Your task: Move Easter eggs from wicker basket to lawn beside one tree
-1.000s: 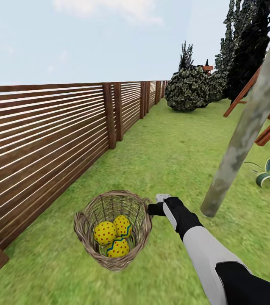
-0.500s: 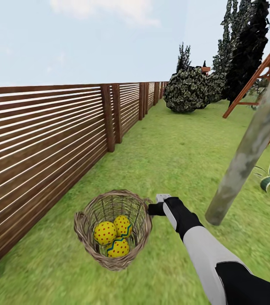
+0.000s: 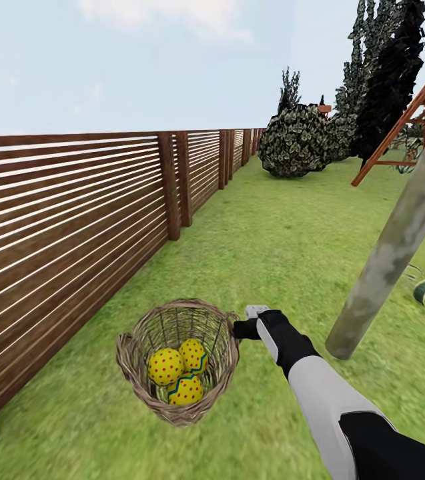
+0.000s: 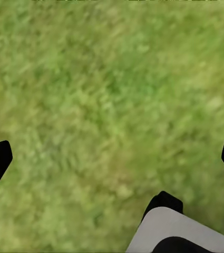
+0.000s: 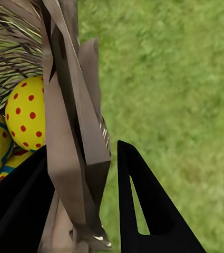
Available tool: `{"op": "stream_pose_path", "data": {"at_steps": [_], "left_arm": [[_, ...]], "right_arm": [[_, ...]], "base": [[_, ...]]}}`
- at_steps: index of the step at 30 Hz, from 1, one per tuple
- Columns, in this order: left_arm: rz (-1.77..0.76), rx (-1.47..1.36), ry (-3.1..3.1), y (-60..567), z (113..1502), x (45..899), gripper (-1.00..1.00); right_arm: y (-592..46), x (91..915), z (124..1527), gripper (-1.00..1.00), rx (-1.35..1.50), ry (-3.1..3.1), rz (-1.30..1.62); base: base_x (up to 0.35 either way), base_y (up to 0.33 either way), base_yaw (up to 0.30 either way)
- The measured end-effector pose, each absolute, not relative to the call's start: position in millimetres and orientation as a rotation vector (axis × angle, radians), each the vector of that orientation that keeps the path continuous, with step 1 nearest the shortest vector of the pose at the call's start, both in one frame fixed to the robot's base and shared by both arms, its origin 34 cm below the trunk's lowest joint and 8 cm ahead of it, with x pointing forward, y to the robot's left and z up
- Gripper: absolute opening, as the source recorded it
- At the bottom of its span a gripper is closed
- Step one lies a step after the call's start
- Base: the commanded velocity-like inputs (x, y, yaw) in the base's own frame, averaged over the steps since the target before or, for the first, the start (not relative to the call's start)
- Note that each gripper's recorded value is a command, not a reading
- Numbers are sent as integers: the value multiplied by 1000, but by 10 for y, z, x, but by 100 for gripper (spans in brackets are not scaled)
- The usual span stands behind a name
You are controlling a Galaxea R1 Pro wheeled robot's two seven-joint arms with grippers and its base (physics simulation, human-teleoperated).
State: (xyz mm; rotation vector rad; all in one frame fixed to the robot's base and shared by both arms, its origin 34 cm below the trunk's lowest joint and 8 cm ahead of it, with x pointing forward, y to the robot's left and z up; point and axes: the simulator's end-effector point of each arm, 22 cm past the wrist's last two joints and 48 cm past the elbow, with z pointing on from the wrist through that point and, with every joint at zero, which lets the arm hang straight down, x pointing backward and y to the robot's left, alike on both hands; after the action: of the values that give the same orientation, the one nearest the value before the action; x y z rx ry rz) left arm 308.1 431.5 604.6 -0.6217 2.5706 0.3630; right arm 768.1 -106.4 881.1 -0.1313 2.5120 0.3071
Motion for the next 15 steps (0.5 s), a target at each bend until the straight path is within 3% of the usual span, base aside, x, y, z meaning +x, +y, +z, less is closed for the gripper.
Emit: {"op": "stream_pose_path", "data": {"at_steps": [5, 8, 15], "left_arm": [[325, -652, 2553, 4429, 6021, 3131, 100], [356, -779, 2524, 5190, 6178, 3066, 100], [257, -772, 2578, 5794, 6366, 3124, 100]], "right_arm": [[-1065, 7693, 8757, -100, -132, 2512, 307], [-1070, 7705, 8728, -100, -129, 2511, 308], [-1081, 7723, 8648, -100, -126, 2510, 307]], "base": [[0, 0, 0], [0, 0, 0], [0, 0, 0]]}}
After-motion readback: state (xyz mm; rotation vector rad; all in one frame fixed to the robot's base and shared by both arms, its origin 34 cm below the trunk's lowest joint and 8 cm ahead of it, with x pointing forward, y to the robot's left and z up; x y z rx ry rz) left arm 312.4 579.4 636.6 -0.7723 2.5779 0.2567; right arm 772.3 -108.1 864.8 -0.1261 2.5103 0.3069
